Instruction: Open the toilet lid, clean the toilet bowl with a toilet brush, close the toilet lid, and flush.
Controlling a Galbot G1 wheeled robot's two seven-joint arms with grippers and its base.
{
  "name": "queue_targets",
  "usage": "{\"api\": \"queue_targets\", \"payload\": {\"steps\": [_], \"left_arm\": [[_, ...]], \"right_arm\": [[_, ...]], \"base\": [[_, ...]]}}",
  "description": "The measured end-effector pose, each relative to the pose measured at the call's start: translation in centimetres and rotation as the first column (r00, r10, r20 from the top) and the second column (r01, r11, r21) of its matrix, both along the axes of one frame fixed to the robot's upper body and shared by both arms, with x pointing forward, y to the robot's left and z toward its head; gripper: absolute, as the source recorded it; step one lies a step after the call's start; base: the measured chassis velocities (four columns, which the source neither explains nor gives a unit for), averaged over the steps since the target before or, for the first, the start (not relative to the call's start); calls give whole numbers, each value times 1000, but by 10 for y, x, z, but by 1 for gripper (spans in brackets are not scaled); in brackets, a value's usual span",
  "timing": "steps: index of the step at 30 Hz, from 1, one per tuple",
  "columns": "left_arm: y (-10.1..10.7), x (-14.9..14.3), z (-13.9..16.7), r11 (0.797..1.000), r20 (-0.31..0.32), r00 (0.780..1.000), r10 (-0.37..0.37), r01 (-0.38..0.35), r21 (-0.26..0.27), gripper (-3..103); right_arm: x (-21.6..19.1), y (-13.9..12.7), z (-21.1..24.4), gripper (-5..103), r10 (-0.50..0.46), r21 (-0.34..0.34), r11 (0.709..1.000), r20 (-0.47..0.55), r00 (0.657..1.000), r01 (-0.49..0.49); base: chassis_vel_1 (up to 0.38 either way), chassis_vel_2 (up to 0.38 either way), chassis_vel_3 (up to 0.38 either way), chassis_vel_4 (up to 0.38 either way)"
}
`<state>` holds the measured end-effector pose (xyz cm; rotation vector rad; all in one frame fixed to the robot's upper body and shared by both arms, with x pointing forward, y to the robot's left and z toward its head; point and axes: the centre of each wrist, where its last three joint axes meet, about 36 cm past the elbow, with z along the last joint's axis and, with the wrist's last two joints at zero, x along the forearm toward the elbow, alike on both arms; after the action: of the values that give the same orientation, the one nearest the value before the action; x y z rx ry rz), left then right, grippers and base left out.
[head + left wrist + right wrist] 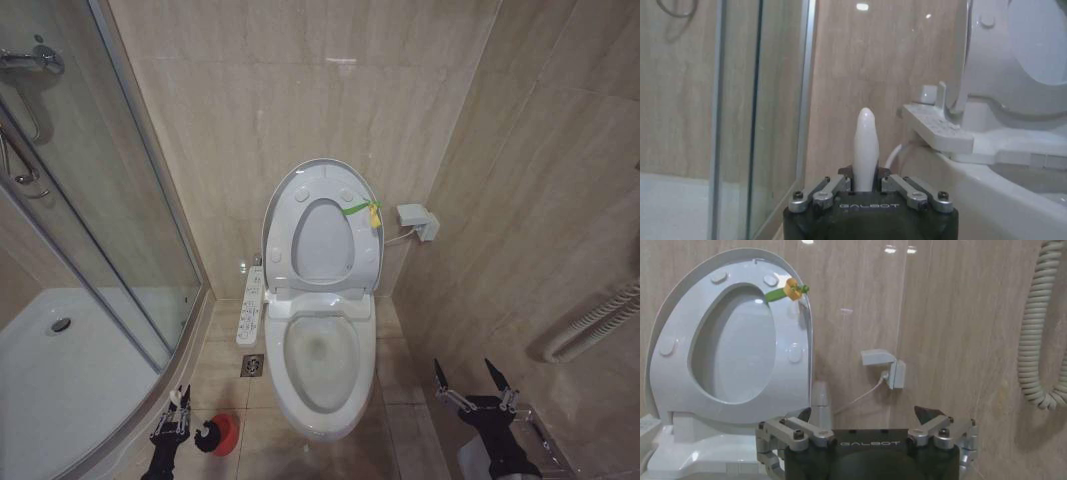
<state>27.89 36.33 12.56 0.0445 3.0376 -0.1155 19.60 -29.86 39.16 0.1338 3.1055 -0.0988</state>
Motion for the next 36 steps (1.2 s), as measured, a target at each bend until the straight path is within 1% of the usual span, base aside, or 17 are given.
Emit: {"api": "queue_targets", "payload": {"steps": [5,14,17,21,28,31,36], "left_arm": [[9,8,-3,999,-5,999,-42,42,13,20],[20,14,-4,997,-9,998,-70,70,30,20],[25,16,-6,995,-18,996,-88,89,44,20],[28,20,-7,994,-21,995,-95,95,46,20],[29,40,-5,992,0,993,-120,120,38,20],[26,51,-4,988,14,989,-149,148,30,20],[21,61,-7,985,14,985,-170,170,24,20]], "right_arm": [[0,0,0,100,0,0,1000,0,1000,0],[0,0,0,100,0,0,1000,0,1000,0],[0,0,0,100,0,0,1000,0,1000,0],[0,0,0,100,0,0,1000,0,1000,0],[0,0,0,100,0,0,1000,0,1000,0],[0,0,0,100,0,0,1000,0,1000,0],[0,0,0,100,0,0,1000,0,1000,0]], "base": [[0,0,0,0],[0,0,0,0],[0,0,0,0],[0,0,0,0],[0,0,0,0],[0,0,0,0],[0,0,0,0]]}}
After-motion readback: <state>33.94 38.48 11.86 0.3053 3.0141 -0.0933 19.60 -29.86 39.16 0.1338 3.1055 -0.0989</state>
